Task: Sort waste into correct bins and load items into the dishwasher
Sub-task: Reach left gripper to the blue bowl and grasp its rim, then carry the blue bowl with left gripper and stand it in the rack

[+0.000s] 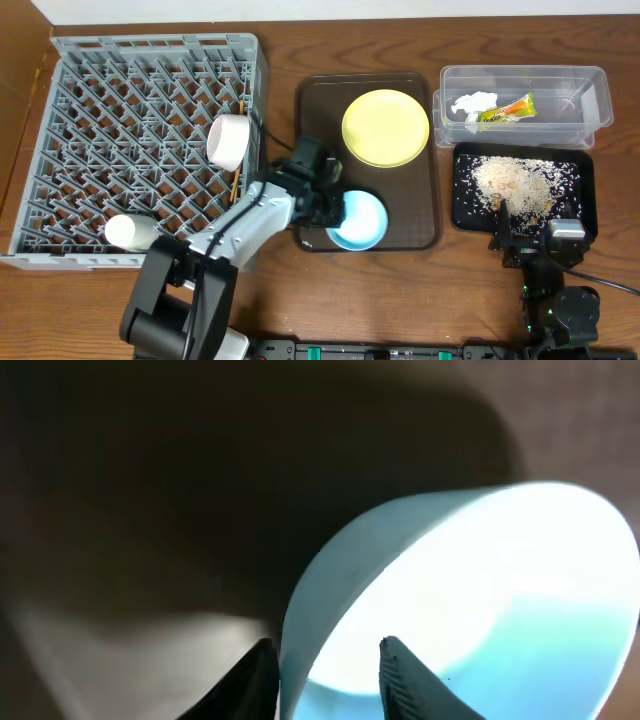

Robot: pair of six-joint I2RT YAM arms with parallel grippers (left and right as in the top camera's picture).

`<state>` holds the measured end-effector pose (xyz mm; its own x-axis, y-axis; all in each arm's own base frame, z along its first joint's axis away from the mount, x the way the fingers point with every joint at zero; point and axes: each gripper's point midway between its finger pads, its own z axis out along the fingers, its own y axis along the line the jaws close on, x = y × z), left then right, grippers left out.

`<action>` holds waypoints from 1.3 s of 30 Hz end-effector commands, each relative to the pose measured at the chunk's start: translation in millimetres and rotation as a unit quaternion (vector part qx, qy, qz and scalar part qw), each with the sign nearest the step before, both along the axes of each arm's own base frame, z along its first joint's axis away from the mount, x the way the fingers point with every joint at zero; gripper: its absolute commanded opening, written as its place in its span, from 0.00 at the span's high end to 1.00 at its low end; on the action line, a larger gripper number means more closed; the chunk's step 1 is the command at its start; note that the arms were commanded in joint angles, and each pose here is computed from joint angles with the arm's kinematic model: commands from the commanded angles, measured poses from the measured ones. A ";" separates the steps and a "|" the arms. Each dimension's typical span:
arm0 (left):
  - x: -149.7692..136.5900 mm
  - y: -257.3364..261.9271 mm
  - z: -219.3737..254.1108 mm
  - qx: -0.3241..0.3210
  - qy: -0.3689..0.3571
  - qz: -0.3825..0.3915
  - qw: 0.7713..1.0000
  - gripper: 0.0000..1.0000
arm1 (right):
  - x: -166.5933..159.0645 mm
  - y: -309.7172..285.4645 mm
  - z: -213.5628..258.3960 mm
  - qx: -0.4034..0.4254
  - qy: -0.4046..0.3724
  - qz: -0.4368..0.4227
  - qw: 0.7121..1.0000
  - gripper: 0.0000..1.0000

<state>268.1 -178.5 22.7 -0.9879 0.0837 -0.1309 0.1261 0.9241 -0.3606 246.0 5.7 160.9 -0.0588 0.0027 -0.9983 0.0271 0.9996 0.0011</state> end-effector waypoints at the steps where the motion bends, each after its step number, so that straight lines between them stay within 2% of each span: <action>1: 0.1 1.9 -9.5 0.055 -0.021 0.001 0.998 0.67 | -0.1 -5.7 -0.5 0.005 0.000 -0.012 1.000 0.01; 3: -2.3 -2.3 -11.6 0.060 -0.023 -0.008 0.998 0.71 | -0.1 -5.7 -0.5 0.005 0.000 -0.012 1.000 0.01; 9: -5.3 -4.2 -11.2 0.049 -0.013 -0.007 0.999 0.71 | -0.1 -5.7 -0.5 0.005 0.000 -0.012 1.000 0.01; 10: -5.0 -3.9 -11.1 0.049 -0.012 -0.006 0.999 0.75 | -0.1 -5.7 -0.5 0.005 0.000 -0.012 1.000 0.01; 11: -5.1 -4.1 -11.0 0.047 -0.012 -0.006 0.999 0.86 | -0.1 -5.7 -0.5 0.005 0.000 -0.012 1.000 0.01; 12: -5.1 -4.1 -11.0 0.048 -0.012 -0.006 0.999 0.92 | -0.1 -5.7 -0.5 0.005 0.000 -0.012 1.000 0.01; 18: -0.4 -7.2 4.5 0.035 -0.020 -0.029 0.999 0.92 | -0.1 -5.7 -0.5 0.005 0.000 -0.012 1.000 0.01; 21: 15.8 19.9 37.2 0.078 -0.042 -0.001 0.996 0.92 | -0.1 -5.7 -0.5 0.005 0.000 -0.012 1.000 0.01; 22: 25.7 53.1 63.0 0.141 -0.066 0.032 0.987 0.93 | -0.1 -5.7 -0.5 0.005 0.000 -0.012 1.000 0.01; 24: 34.2 94.8 97.9 0.220 -0.105 0.072 0.967 0.93 | -0.1 -5.7 -0.5 0.005 0.000 -0.012 1.000 0.01; 26: 30.7 161.7 151.3 0.354 -0.169 0.133 0.910 0.93 | -0.1 -5.7 -0.5 0.005 0.000 -0.012 1.000 0.01; 28: 4.6 207.6 191.1 0.449 -0.197 0.186 0.851 0.92 | -0.1 -5.7 -0.5 0.005 0.000 -0.012 1.000 0.01; 29: -0.1 215.7 197.9 0.468 -0.201 0.198 0.838 0.92 | -0.1 -5.7 -0.5 0.005 0.000 -0.012 1.000 0.01; 31: -10.3 238.6 220.4 0.522 -0.224 0.246 0.785 0.93 | -0.1 -5.7 -0.5 0.005 0.000 -0.012 1.000 0.01; 34: -15.5 254.4 240.3 0.562 -0.253 0.290 0.732 0.92 | -0.1 -5.7 -0.5 0.005 0.000 -0.012 1.000 0.01; 39: -13.0 272.8 257.2 0.625 -0.266 0.300 0.670 0.93 | -0.1 -5.7 -0.5 0.005 0.000 -0.012 1.000 0.01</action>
